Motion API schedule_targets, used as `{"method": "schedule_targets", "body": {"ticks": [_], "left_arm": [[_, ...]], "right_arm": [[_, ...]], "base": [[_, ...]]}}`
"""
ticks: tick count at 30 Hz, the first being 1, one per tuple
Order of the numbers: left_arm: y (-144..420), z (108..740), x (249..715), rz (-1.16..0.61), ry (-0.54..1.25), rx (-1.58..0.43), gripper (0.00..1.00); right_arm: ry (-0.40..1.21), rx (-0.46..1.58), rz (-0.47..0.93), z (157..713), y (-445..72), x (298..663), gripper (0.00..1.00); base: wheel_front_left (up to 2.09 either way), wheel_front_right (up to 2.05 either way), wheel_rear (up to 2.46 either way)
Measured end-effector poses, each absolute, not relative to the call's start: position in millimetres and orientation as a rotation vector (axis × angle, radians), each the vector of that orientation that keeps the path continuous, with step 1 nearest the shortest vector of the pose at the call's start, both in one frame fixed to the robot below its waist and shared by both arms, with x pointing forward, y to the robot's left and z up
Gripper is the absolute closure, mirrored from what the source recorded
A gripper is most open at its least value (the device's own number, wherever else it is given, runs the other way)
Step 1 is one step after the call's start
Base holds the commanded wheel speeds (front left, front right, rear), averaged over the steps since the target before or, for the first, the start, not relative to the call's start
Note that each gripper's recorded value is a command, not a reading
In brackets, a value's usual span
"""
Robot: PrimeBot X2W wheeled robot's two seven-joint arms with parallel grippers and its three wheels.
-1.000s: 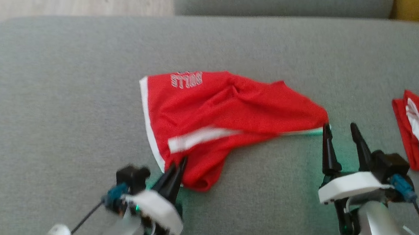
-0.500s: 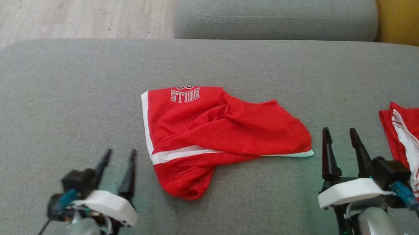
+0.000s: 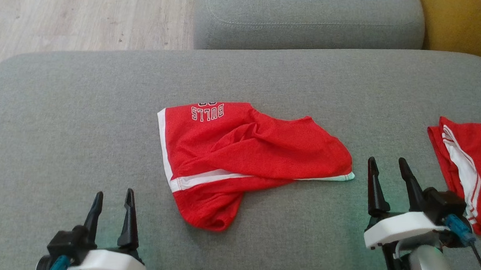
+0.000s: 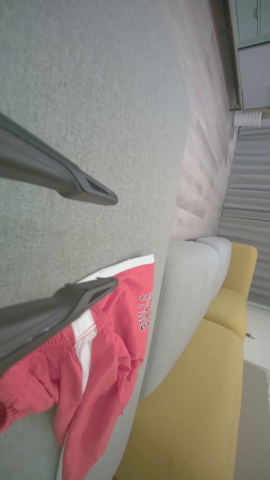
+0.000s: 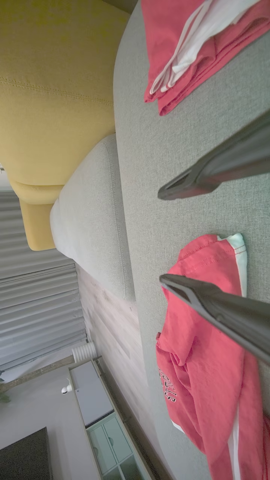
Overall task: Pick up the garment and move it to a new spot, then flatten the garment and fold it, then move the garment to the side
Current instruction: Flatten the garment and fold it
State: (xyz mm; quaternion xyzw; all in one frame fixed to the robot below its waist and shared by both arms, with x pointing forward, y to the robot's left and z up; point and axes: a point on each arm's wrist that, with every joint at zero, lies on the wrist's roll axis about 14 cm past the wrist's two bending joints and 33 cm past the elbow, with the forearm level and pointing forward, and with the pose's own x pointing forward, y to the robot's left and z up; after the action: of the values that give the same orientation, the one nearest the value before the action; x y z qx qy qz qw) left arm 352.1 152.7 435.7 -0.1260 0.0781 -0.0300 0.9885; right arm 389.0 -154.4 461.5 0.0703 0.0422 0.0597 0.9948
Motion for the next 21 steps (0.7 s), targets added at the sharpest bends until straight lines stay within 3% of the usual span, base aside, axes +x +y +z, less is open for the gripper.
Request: {"method": "schedule_targets", "body": {"ticks": [7, 21], "left_arm": [[149, 431, 351, -0.088, 0.171, -0.274, 0.00], [71, 434, 371, -0.276, 0.237, -0.533, 0.00]], "right_arm": [[0.093, 0.138, 0.138, 459, -149, 388, 0.00], [0.151, 0.137, 0.154, 440, -142, 388, 0.00]], "base": [[0.00, 0.00, 0.00], [0.00, 0.00, 0.00]]}}
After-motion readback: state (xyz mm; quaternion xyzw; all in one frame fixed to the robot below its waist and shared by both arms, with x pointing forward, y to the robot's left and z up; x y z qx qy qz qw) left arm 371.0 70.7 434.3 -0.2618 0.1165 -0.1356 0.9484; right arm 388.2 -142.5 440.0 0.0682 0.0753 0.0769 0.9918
